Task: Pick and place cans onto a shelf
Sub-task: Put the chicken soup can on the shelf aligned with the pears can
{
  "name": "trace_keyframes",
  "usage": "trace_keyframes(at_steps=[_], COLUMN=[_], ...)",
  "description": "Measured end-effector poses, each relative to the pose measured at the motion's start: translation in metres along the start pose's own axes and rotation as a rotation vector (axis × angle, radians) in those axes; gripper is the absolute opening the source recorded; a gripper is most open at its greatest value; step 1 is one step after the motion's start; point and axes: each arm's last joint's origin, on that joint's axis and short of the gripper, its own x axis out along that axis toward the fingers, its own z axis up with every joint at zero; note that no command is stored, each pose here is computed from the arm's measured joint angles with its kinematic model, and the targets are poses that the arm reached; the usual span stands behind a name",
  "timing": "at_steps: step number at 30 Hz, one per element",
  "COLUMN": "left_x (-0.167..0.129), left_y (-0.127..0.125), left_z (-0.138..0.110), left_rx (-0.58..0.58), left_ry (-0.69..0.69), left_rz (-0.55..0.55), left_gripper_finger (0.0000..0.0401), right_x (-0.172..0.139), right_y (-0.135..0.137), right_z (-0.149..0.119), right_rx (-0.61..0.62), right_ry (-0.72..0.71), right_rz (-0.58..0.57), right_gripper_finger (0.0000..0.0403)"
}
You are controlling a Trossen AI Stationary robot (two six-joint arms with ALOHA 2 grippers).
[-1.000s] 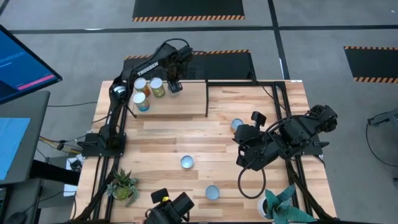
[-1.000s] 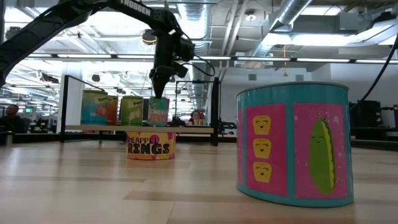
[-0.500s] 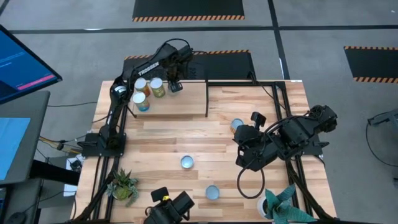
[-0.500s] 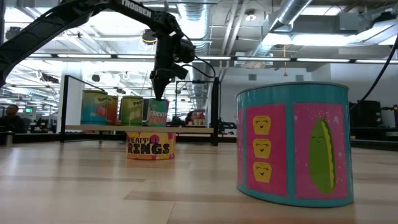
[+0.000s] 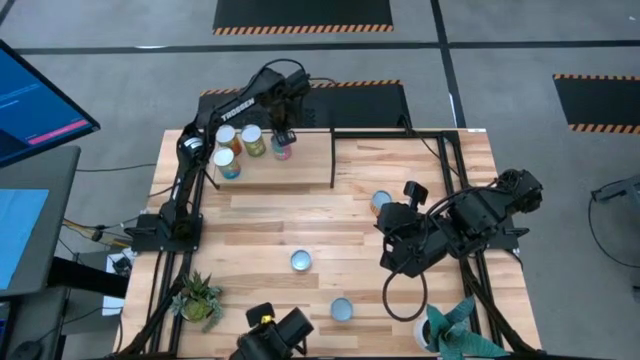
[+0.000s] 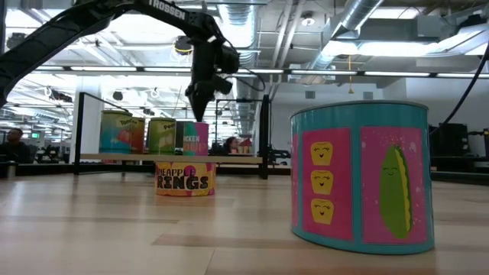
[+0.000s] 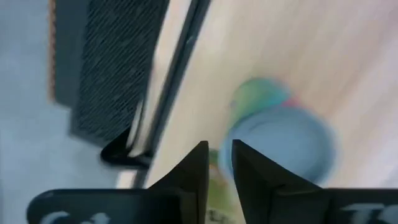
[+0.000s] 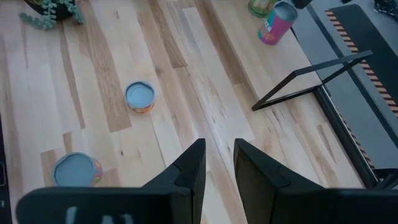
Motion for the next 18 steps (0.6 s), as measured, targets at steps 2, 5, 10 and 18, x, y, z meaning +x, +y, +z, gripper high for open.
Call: trace_keyframes(at_steps=[2,5,10,18], left_x=[-0.009,-0.019,-0.018,0.002], left_y=[-0.004,-0.021,-0.051,-0.068], left_z=[0.003,0.008,0.014,0.015], left_rx=[-0.007,0.064,0.249,0.359], left_ry=[-0.056,-0.106,-0.087,0.01], left_rz=[-0.073,-0.141,-0.124,-0.008], left_gripper_finger=[0.0064,0.0066,0.0067,0.0067], right_x=[0.0,0.0,0.0,-0.002], right_y=[0.0,0.0,0.0,0.002], right_z=[0.0,0.0,0.0,-0.002], right_rx=[-0.002,-0.001,-0.003,-0.013], right_ry=[0.0,0.0,0.0,-0.001], right_rz=[0.0,-0.001,0.001,0.009], right_gripper_finger=[0.0106,0.0106,0.0106,0.0106])
